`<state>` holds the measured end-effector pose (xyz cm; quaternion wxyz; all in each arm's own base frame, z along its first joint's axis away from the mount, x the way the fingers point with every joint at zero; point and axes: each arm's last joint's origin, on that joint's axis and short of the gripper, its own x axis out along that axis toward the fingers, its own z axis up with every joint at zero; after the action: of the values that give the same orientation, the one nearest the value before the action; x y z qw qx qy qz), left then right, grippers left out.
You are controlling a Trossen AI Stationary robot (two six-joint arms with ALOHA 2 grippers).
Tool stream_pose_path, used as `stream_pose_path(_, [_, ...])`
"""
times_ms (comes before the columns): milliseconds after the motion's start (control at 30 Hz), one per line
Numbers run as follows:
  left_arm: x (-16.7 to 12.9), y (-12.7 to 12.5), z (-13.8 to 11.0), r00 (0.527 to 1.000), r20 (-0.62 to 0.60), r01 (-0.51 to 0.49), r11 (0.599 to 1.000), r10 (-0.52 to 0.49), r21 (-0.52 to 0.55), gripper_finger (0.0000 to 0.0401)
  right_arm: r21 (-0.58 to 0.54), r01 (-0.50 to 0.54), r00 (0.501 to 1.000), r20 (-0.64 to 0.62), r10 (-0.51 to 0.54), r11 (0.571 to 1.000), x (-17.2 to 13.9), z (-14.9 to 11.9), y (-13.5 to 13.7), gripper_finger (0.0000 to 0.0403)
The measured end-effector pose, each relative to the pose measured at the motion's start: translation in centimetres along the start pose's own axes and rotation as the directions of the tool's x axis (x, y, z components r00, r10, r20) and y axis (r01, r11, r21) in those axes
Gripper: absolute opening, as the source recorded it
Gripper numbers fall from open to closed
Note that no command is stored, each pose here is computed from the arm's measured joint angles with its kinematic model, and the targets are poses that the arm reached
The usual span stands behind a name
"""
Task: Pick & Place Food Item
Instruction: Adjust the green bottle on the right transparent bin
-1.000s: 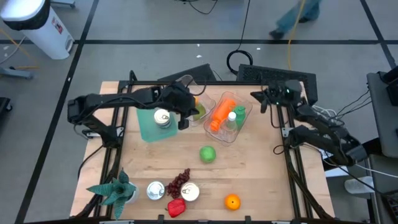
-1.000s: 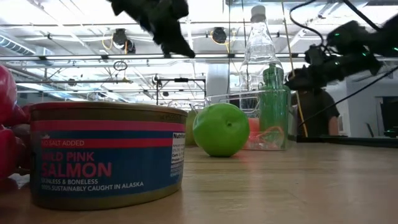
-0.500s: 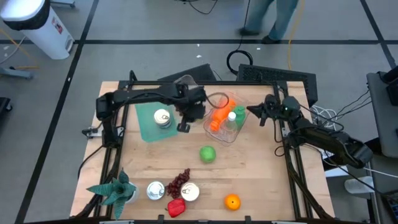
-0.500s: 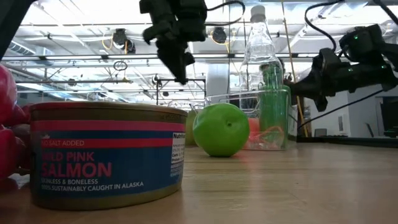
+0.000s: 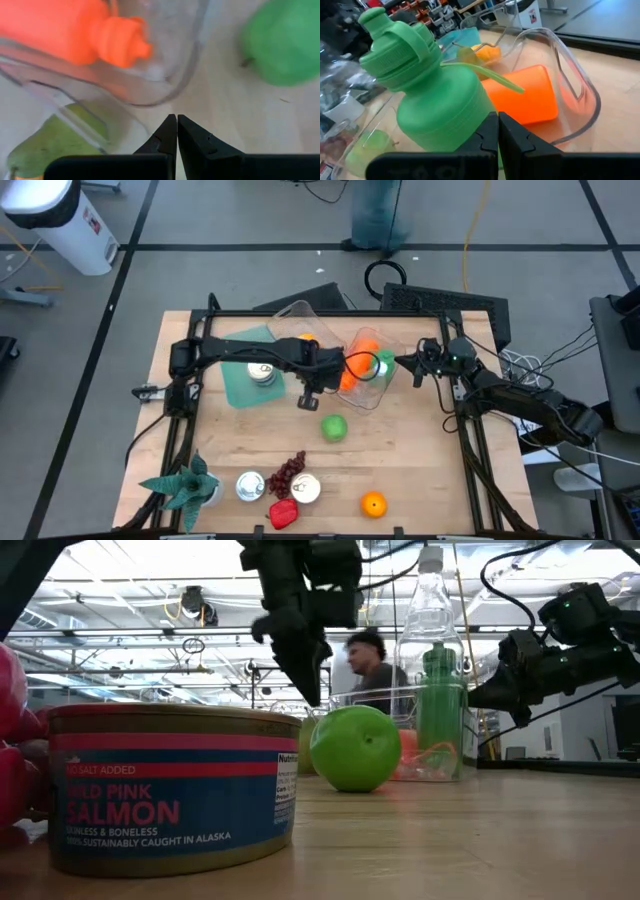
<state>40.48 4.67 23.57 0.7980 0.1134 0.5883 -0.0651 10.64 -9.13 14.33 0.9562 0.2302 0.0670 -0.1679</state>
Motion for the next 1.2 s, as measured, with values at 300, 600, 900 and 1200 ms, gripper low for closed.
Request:
stream_pose_path(300, [0.1,1.5,-0.2,0.998,0.016,-0.059,0.994,0.06,-0.092,0.0024,-0.021,0.006,1.0,-0.021,-0.007,1.0,0.0,-0.2,-0.1,0.0])
stream_pose_path(600, [0.1,1.0,0.0,0.999,0.032,-0.025,0.999,0.027,-0.042,0.0024,-0.084,-0.043,0.998,-0.039,0.04,0.996,0.3,-0.3,0.6,0.0])
stream_pose_path(900, [0.1,-0.1,0.7,0.998,0.053,-0.023,1.0,0.023,-0.003,0.0024,-0.097,-0.007,1.0,-0.029,0.005,0.995,0.5,-0.4,1.0,0.0])
stream_pose_path(1200, [0.1,0.9,0.5,0.997,0.073,-0.034,0.997,0.039,-0.07,0.0024,-0.065,-0.007,1.0,-0.028,0.005,0.998,0.5,-0.3,1.0,0.0])
